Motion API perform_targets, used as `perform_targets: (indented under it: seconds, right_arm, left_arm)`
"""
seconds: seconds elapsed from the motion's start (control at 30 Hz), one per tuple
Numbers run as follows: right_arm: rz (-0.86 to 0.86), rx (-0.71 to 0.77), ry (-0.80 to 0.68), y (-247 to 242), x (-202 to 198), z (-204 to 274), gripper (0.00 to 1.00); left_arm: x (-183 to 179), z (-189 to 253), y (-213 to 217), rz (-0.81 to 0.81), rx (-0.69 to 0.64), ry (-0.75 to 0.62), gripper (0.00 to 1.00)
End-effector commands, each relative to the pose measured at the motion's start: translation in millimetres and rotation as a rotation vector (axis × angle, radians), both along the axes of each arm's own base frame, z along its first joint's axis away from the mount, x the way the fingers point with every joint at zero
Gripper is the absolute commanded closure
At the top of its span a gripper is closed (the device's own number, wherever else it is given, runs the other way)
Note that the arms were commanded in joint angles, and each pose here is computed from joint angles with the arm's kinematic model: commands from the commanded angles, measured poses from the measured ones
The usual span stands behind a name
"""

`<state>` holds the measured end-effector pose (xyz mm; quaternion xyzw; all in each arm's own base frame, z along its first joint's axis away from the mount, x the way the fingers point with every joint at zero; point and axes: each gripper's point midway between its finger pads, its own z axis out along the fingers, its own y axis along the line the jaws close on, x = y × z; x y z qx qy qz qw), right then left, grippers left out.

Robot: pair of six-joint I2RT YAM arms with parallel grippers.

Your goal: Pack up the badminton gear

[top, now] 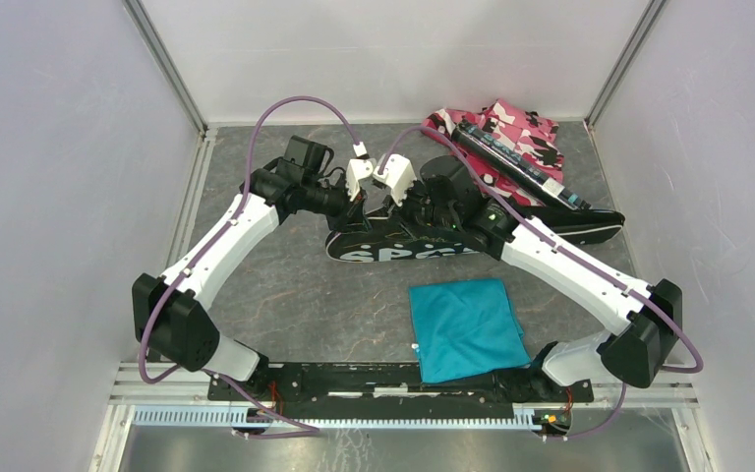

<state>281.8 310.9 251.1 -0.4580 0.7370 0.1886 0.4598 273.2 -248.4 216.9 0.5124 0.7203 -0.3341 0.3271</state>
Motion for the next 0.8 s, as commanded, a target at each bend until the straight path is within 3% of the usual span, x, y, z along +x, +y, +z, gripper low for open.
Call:
perform_targets:
  seconds: [0.0,0.33,0.77]
  right_arm:
    - [-0.038,0.000,-0.023,-1,8,8,0.74]
    - [-0.034,-0.019,-0.050,-8,6,10,0.99]
    - [-0.010,-0.110,-0.115,-39,7,12,1.00]
  left_arm:
    - [-1,28,-4,-0.003,-0.067,-0.064,0.98]
    - [6,29,-1,0.014,-0.043,-0.099,0.98]
    - [26,22,13,0.073,0.054,-0.191,0.98]
